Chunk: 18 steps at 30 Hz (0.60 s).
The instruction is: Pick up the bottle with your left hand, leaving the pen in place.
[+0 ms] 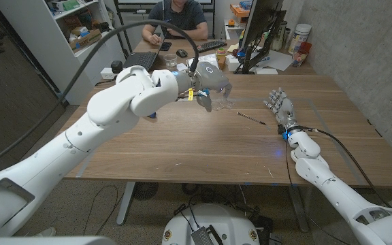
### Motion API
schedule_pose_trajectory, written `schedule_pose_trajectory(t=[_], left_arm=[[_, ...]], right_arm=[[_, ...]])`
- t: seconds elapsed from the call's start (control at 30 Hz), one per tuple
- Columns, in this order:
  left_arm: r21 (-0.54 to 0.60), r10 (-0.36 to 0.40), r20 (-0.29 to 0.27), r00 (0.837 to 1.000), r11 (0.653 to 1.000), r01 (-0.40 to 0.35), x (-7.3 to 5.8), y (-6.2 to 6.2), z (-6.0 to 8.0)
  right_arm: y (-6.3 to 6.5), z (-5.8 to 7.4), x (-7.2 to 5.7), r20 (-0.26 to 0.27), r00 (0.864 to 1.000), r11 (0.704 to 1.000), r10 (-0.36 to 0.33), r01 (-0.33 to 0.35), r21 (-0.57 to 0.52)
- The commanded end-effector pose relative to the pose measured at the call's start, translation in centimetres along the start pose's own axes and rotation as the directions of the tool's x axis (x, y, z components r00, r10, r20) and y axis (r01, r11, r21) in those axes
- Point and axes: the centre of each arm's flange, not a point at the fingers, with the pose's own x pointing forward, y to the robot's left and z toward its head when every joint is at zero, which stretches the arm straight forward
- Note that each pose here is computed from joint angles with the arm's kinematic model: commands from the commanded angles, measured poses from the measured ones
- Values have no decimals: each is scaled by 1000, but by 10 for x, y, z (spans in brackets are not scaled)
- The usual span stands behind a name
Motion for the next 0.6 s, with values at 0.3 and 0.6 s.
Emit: schedule_pose_trajectory(t=[0.3, 0.6], left_arm=[[15, 120, -45, 992, 993, -120, -23, 23, -10], [29, 99, -53, 994, 995, -97, -25, 21, -7]], right_arm=[[-3, -13, -8, -30, 999, 1000, -25, 25, 13], [1, -8, -6, -27, 999, 1000, -27, 27, -3]])
